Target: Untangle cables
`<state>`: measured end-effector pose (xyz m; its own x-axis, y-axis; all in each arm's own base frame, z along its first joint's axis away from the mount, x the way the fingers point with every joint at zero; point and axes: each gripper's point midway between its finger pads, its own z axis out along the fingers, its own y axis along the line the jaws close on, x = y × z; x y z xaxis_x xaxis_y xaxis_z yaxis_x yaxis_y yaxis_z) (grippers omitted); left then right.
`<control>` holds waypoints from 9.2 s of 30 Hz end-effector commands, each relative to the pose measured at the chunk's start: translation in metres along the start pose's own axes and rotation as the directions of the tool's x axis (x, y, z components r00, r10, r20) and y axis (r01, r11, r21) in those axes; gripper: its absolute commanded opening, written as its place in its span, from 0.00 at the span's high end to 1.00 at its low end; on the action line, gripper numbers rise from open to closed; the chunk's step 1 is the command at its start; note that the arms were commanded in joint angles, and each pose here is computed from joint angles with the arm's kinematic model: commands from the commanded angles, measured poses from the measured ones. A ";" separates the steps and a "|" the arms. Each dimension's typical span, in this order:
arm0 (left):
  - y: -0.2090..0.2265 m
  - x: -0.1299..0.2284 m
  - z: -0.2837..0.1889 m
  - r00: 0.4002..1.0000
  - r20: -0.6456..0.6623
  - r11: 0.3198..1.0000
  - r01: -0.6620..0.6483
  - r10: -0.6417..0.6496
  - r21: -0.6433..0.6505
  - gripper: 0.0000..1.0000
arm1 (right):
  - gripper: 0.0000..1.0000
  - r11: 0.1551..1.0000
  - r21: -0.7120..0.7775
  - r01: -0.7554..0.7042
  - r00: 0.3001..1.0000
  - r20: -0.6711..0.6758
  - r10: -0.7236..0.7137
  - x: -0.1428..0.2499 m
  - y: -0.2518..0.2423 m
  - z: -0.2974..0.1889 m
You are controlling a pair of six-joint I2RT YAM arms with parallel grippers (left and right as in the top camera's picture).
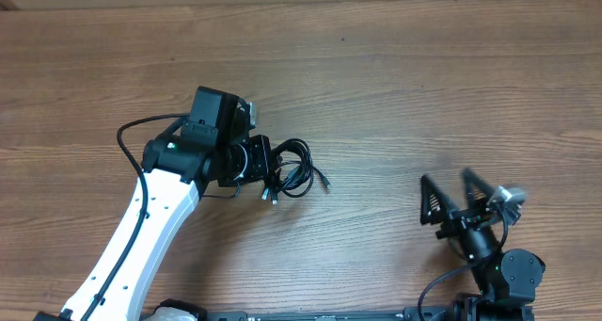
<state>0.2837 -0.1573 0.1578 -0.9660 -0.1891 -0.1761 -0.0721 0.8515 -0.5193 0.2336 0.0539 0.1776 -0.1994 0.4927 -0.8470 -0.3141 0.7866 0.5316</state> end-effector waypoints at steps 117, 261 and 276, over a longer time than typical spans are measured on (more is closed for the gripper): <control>0.014 -0.092 0.033 0.930 0.309 0.972 0.228 -0.202 -0.051 0.96 | 0.96 0.908 0.207 -0.365 0.327 -0.884 0.333 0.111 0.098 0.076; 0.016 -0.079 0.012 0.983 0.159 0.995 0.093 -0.086 -0.034 0.96 | 0.41 0.901 0.431 -0.052 0.593 -0.713 0.375 0.109 0.036 0.102; -0.076 -0.026 0.030 0.874 0.083 0.846 -0.484 0.479 0.221 0.96 | 0.54 0.791 0.427 -0.437 0.457 -0.652 0.605 0.097 0.095 0.126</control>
<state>0.3241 -0.2182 0.1654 -0.8861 0.1640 -0.4335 0.3954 0.7554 -0.5225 0.2982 0.2281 0.1451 -0.9235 0.3507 -0.1557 0.1005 0.6128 0.7838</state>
